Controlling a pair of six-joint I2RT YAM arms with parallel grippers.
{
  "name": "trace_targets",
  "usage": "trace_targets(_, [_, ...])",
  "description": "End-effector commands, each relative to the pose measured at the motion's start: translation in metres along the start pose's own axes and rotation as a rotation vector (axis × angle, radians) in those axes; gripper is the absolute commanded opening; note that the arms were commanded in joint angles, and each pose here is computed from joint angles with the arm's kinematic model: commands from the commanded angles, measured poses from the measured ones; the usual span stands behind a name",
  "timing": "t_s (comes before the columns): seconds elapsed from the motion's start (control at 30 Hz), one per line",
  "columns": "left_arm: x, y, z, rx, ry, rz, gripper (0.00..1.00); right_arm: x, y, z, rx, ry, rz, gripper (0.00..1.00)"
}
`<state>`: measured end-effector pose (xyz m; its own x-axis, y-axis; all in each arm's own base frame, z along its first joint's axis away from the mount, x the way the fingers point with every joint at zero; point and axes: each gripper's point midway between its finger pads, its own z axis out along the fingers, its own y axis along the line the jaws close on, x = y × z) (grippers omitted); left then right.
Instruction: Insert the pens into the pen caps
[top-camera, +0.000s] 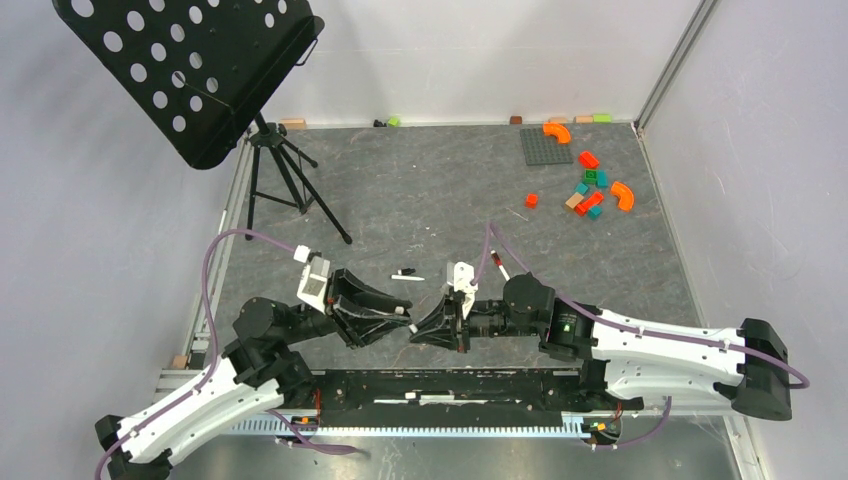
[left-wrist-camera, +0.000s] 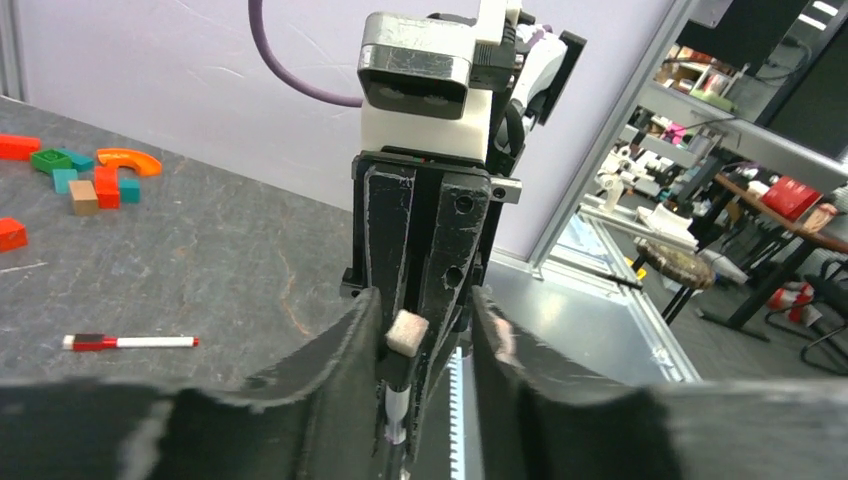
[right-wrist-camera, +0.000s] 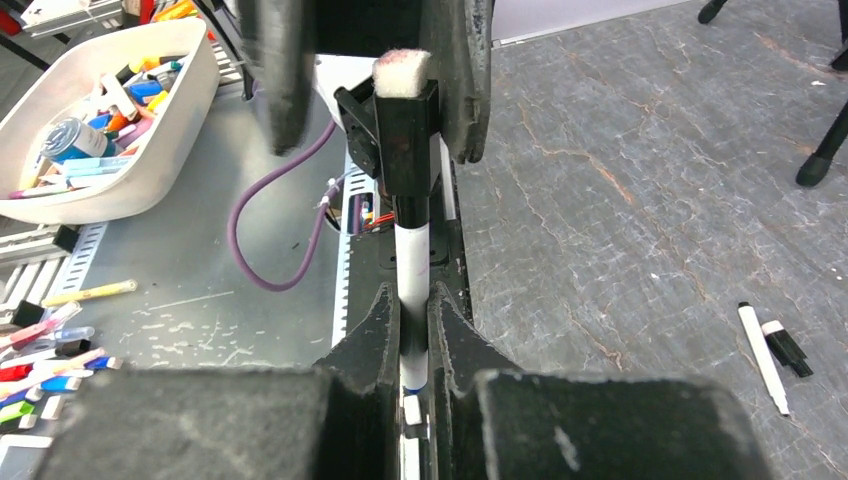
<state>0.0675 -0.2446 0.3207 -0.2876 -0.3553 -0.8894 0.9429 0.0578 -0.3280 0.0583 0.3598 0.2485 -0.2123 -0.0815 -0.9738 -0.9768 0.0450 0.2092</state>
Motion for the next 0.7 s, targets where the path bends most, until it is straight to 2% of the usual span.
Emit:
trace_targets(0.0, [-0.001, -0.009, 0.002, 0.064, -0.002, 0.042, 0.37, -0.034, 0.011, 0.002, -0.046, -0.086, -0.030, 0.00])
trace_targets(0.27, [0.006, -0.005, 0.003, 0.053, 0.013, 0.023, 0.37, -0.049, 0.012, 0.001, -0.040, -0.114, -0.044, 0.00])
trace_targets(0.33, [0.006, -0.003, 0.003, 0.046, 0.014, 0.017, 0.29, -0.050, 0.012, 0.001, -0.040, -0.116, -0.045, 0.00])
trace_targets(0.43, [0.007, 0.003, 0.005, 0.016, 0.014, -0.001, 0.05, -0.052, 0.012, 0.002, -0.036, -0.113, -0.041, 0.00])
trace_targets(0.5, [0.008, 0.006, 0.006, 0.004, 0.017, -0.006, 0.02, -0.052, 0.011, 0.002, -0.031, -0.108, -0.040, 0.00])
trace_targets(0.57, [0.008, 0.004, 0.007, 0.011, 0.018, -0.006, 0.10, -0.052, 0.009, 0.002, -0.023, -0.101, -0.042, 0.00])
trace_targets(0.63, [0.008, 0.004, 0.007, 0.014, 0.018, -0.001, 0.41, -0.051, 0.009, 0.001, -0.018, -0.099, -0.042, 0.00])
trace_targets(0.67, [0.007, 0.003, 0.006, 0.016, 0.016, 0.003, 0.60, -0.051, 0.009, 0.000, -0.017, -0.099, -0.043, 0.00])
